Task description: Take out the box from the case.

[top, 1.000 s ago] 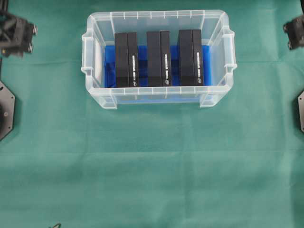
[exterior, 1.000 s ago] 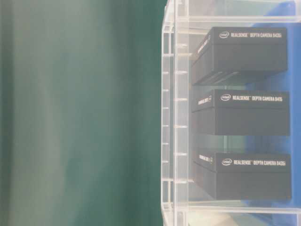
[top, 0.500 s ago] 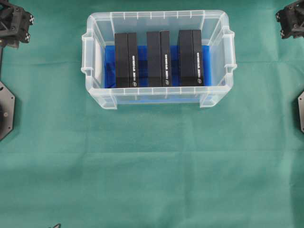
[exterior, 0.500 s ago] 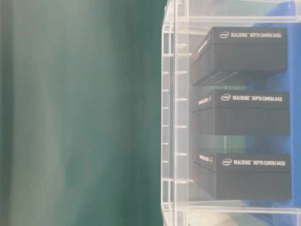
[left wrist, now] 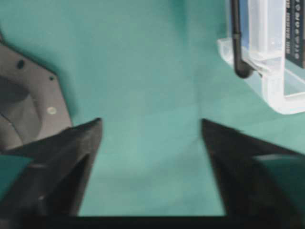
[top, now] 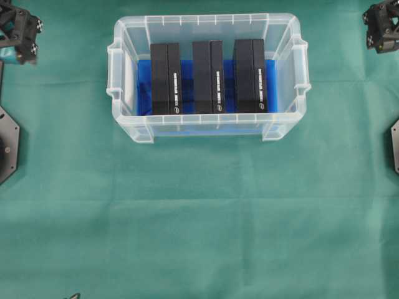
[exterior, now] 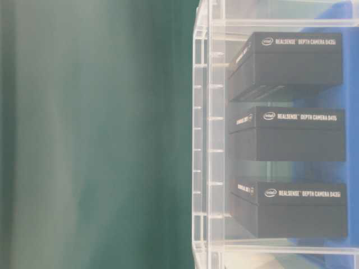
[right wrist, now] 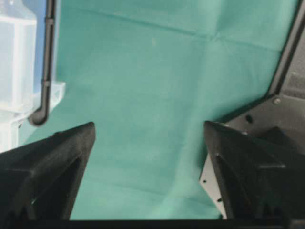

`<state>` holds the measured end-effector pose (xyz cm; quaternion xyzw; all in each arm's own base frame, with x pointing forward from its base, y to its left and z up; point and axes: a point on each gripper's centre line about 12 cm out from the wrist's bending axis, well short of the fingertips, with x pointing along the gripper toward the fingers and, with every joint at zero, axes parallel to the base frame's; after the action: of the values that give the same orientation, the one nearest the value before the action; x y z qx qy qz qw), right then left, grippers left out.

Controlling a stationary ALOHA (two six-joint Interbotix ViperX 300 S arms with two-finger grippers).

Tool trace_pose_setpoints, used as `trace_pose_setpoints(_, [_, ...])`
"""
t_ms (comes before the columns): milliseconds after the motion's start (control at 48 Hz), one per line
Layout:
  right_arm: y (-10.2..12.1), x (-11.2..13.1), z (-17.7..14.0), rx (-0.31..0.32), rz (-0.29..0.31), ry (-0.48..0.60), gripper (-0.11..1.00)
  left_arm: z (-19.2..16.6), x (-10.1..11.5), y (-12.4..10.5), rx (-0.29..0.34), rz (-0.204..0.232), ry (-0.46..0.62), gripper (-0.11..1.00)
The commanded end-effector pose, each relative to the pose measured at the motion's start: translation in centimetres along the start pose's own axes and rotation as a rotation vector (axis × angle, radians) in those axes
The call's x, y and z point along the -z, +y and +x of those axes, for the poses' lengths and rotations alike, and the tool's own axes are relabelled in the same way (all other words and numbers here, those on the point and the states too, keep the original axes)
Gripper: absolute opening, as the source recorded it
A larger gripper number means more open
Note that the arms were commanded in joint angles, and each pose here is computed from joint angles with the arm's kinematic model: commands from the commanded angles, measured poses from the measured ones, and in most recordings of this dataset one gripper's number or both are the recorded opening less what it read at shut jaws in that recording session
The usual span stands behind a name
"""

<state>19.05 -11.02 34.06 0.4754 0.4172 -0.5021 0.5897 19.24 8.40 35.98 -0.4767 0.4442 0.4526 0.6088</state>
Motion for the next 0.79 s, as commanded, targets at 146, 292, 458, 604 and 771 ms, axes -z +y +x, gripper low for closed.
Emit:
trace_pose_setpoints(146, [0.04,-0.23,-0.49,-0.011,0.046,-0.015,0.92,-0.46,-0.07,0.11,0.015,-0.01,-0.01,0.98])
trace_pose_setpoints(292, [-0.05,-0.13,-0.26,-0.004,0.053,-0.009,0.93,-0.47,-0.05,0.07,0.017,-0.013,-0.01,0.98])
trace_pose_setpoints(458, [-0.28,0.03,0.01,0.015,0.093,0.0,0.92,-0.42,-0.08,0.09,0.017,-0.03,-0.01,0.98])
trace_pose_setpoints(604, [-0.34,0.14,0.24,0.022,0.095,0.004,0.92,-0.51,-0.07,0.05,0.022,-0.031,-0.013,0.98])
trace_pose_setpoints(771, [-0.34,0.08,0.29,0.02,0.096,0.001,0.92,-0.47,-0.21,-0.15,0.036,-0.034,-0.023,0.98])
